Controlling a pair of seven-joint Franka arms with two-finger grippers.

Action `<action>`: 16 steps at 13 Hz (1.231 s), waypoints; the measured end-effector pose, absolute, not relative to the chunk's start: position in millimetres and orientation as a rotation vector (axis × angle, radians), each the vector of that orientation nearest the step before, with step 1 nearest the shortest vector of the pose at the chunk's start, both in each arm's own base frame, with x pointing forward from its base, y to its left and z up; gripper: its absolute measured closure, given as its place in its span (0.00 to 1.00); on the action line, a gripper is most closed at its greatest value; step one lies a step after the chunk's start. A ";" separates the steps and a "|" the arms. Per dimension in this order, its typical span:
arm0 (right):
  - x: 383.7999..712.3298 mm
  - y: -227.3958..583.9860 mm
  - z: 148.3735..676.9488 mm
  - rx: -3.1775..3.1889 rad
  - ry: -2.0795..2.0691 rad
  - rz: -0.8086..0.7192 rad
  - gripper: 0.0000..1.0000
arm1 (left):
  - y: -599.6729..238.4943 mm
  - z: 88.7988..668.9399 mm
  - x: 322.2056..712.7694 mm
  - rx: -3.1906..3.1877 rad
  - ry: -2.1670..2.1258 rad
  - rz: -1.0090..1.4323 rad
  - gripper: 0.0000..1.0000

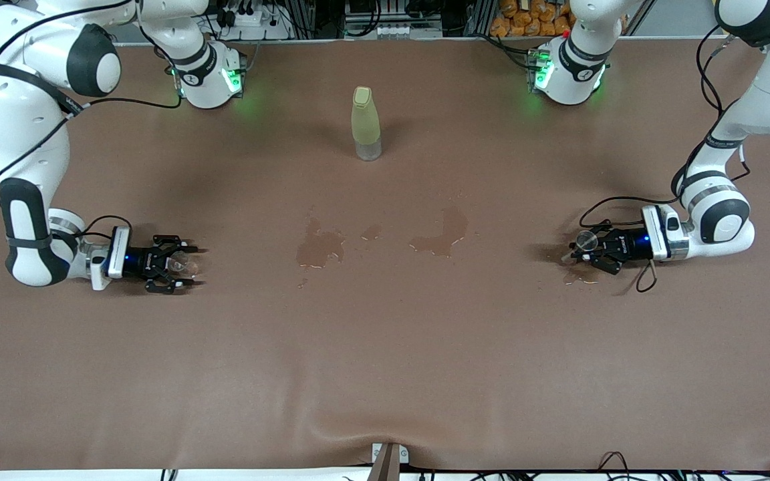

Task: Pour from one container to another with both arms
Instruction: 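Lower the glass and open the right gripper while the left gripper lowers the jigger, then open the left gripper off the jigger while the right gripper withdraws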

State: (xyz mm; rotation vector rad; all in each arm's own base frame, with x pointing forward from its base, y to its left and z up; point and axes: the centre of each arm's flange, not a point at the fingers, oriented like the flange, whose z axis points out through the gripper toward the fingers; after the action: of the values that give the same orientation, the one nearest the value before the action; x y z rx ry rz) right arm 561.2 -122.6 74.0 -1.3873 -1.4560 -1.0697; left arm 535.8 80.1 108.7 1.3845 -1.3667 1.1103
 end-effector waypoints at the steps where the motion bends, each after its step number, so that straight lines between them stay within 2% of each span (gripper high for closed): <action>1: 561.9 -129.8 76.5 -1.399 -1.464 -1.069 0.00 | 79.8 108.4 535.7 1.384 -1.366 1.109 0.79; 4: 560.1 -163.7 88.8 -1.462 -1.490 -1.019 0.00 | 78.3 106.4 535.0 1.383 -1.362 1.106 0.75; 7: 566.5 -193.0 115.8 -1.522 -1.534 -0.887 0.00 | 77.8 105.2 534.6 1.382 -1.359 1.104 0.72; 11: 584.4 -224.4 197.5 -1.705 -1.509 -0.627 0.00 | 77.4 105.0 534.5 1.381 -1.358 1.104 0.63; 13: 587.8 -234.0 255.3 -1.834 -1.472 -0.481 0.00 | 77.6 105.3 535.0 1.386 -1.352 1.099 0.51; 14: 587.9 -236.5 287.1 -1.905 -1.445 -0.416 0.00 | 77.7 105.7 535.6 1.388 -1.350 1.098 0.51; 16: 586.3 -232.9 347.9 -2.037 -1.385 -0.320 0.00 | 77.4 106.1 536.2 1.391 -1.344 1.092 0.32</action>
State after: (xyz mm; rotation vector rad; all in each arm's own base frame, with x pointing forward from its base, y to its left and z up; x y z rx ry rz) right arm 586.3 -232.9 347.9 -2.0375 -1.3847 -0.3199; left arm 536.2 77.4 106.1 1.3915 -1.3442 1.0919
